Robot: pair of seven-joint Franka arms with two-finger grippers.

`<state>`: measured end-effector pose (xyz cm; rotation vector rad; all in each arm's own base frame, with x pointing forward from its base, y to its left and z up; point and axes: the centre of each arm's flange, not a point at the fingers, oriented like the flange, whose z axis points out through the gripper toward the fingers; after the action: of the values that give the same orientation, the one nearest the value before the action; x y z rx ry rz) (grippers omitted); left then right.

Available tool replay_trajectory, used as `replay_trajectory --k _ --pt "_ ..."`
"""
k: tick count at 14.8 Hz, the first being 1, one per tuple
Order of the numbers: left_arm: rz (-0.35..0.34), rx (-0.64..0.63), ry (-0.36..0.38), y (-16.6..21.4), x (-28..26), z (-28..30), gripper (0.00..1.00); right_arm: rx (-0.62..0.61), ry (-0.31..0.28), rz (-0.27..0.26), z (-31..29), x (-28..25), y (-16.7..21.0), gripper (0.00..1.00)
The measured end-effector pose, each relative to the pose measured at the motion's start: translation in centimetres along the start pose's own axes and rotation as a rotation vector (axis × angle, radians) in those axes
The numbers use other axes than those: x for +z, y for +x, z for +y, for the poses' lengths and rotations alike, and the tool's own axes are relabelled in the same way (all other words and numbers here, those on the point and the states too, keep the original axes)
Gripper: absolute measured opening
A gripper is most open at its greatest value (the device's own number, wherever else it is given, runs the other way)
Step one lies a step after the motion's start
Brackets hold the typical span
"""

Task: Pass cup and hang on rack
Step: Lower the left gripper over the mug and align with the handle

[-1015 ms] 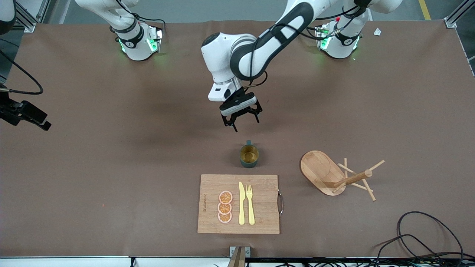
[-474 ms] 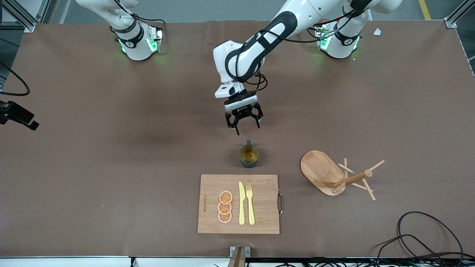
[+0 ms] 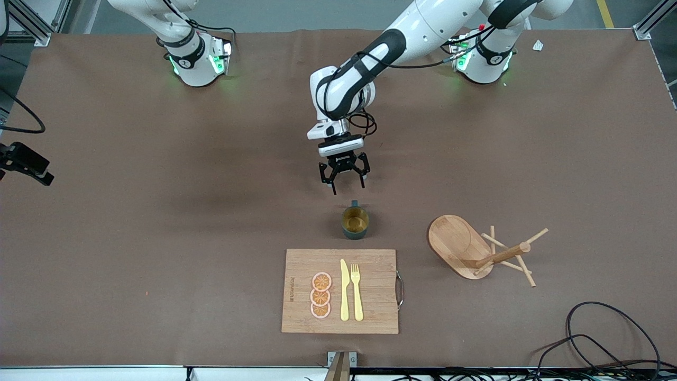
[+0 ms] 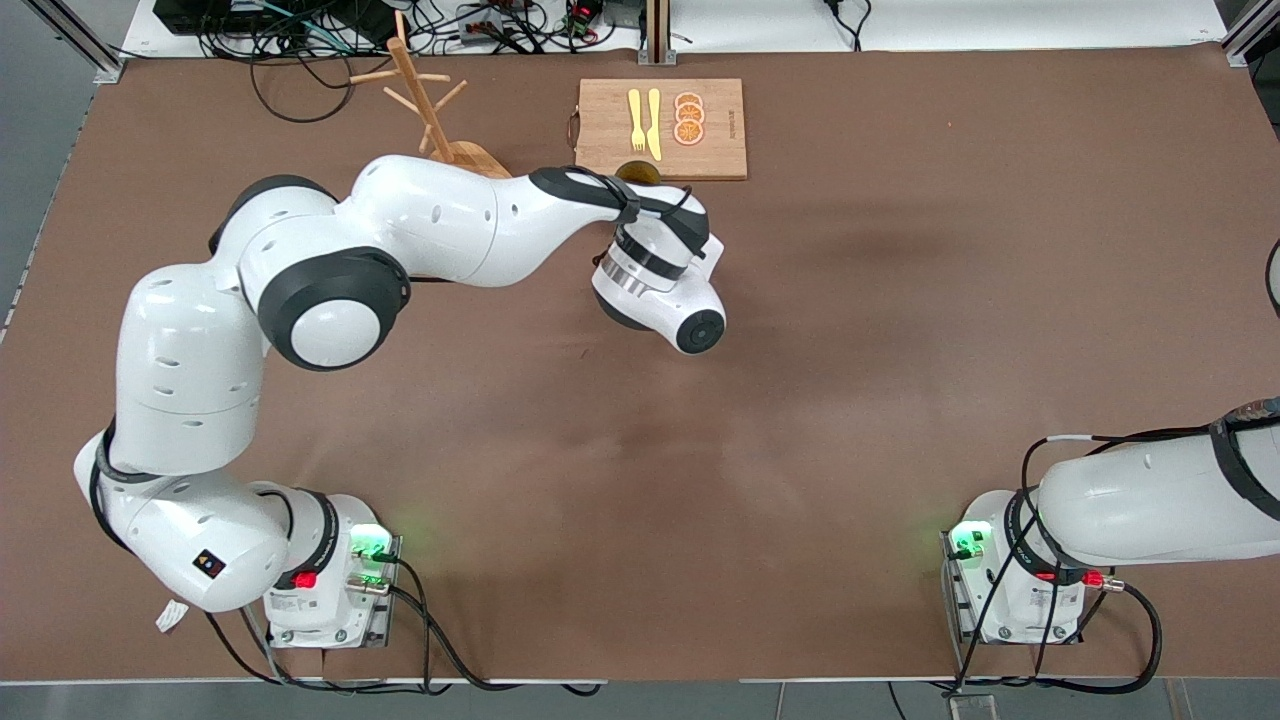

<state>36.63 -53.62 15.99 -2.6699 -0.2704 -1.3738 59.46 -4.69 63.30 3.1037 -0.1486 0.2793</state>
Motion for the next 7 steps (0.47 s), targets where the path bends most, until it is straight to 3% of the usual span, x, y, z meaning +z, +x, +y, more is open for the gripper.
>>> replay_trajectory --k 7 --pt "0.079 0.036 -0.022 -1.4 3.3 -2.3 0.93 -0.004 0.0 0.0 -0.1 0.0 0.0 1.0"
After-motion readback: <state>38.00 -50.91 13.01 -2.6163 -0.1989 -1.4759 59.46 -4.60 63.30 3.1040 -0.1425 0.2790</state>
